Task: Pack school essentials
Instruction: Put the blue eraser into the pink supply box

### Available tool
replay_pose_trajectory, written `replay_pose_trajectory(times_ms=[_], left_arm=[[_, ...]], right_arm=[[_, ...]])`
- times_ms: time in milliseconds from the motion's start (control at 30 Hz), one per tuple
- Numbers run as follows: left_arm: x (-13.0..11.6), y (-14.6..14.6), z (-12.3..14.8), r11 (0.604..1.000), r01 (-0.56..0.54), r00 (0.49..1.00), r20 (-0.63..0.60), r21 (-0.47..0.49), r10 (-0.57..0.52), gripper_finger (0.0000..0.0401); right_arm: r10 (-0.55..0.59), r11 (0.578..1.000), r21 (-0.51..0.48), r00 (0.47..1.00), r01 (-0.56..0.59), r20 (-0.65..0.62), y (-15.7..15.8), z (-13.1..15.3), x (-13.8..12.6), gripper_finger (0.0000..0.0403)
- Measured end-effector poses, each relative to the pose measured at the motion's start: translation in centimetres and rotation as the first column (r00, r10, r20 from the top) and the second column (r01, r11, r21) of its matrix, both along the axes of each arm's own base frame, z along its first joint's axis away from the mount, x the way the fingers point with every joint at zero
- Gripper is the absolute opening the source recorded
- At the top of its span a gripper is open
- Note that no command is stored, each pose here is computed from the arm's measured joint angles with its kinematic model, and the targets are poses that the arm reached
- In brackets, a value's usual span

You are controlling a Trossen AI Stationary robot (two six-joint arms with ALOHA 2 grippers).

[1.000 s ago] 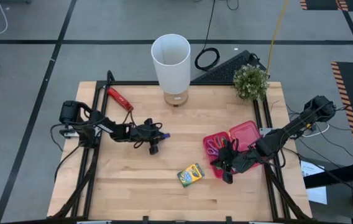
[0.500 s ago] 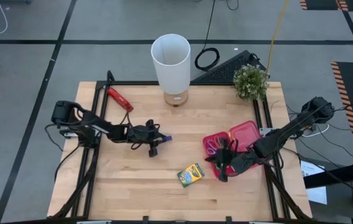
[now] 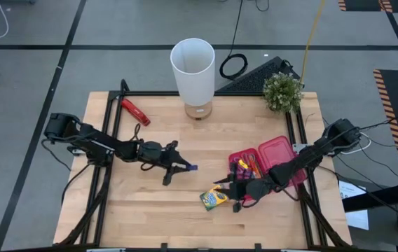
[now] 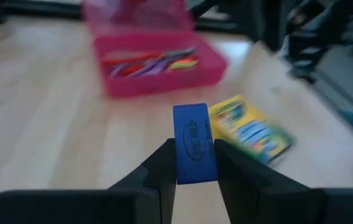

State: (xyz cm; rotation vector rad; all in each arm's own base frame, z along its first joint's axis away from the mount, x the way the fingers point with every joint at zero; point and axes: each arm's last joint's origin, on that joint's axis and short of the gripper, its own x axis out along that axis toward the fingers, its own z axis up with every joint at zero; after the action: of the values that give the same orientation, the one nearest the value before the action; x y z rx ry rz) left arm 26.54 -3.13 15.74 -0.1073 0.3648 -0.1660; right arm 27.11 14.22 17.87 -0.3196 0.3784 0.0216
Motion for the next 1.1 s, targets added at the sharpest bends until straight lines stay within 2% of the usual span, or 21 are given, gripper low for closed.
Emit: replay_pose_trajectory(times_ms=[100, 200, 367, 500, 700, 867, 1100], left_arm=[[0.6, -0.8, 0.9, 0.997, 0.068, 0.997, 0.026, -0.032, -0.067, 0.0106], [1.1, -1.6, 1.9, 0.990, 0.129, 0.991, 0.047, -0.057, -0.127, 0.0106], [1.6, -3.3, 2.8, 0.976, 0.205, 0.978, 0.037, -0.072, -0.203, 0.0106], [1.7, -4.6, 3.3, 0.966, 0.244, 0.970, 0.032, -0.083, -0.242, 0.0106], [1.8, -5.8, 4.2, 0.956, 0.282, 0.959, 0.064, -0.083, -0.278, 0.0106], [1.9, -5.7, 4.3, 0.967, 0.235, 0.971, 0.059, -0.094, -0.230, 0.0106], [1.8, -6.0, 4.2, 0.970, 0.197, 0.980, 0.039, -0.142, -0.193, 0.0106]], right_arm=[[0.007, 0.999, -0.047, 1.000, -0.006, 0.018, 0.5, 0.9, 1.9, 0.0148], [0.017, 0.988, -0.155, 1.000, -0.015, 0.010, 1.4, 1.5, 3.5, 0.0183], [-0.016, 0.931, -0.364, 1.000, 0.013, -0.007, 3.4, 2.4, 5.1, 0.0205], [0.001, 0.894, -0.447, 1.000, -0.011, -0.022, 4.3, 2.3, 5.6, 0.0199], [0.013, 0.873, -0.487, 0.999, -0.027, -0.031, 4.2, 2.3, 5.8, 0.0170], [0.082, 0.862, -0.499, 0.996, -0.086, -0.031, 4.3, 2.5, 6.0, 0.0147], [0.083, 0.855, -0.512, 0.996, -0.085, -0.027, 4.0, 2.6, 6.2, 0.0116]])
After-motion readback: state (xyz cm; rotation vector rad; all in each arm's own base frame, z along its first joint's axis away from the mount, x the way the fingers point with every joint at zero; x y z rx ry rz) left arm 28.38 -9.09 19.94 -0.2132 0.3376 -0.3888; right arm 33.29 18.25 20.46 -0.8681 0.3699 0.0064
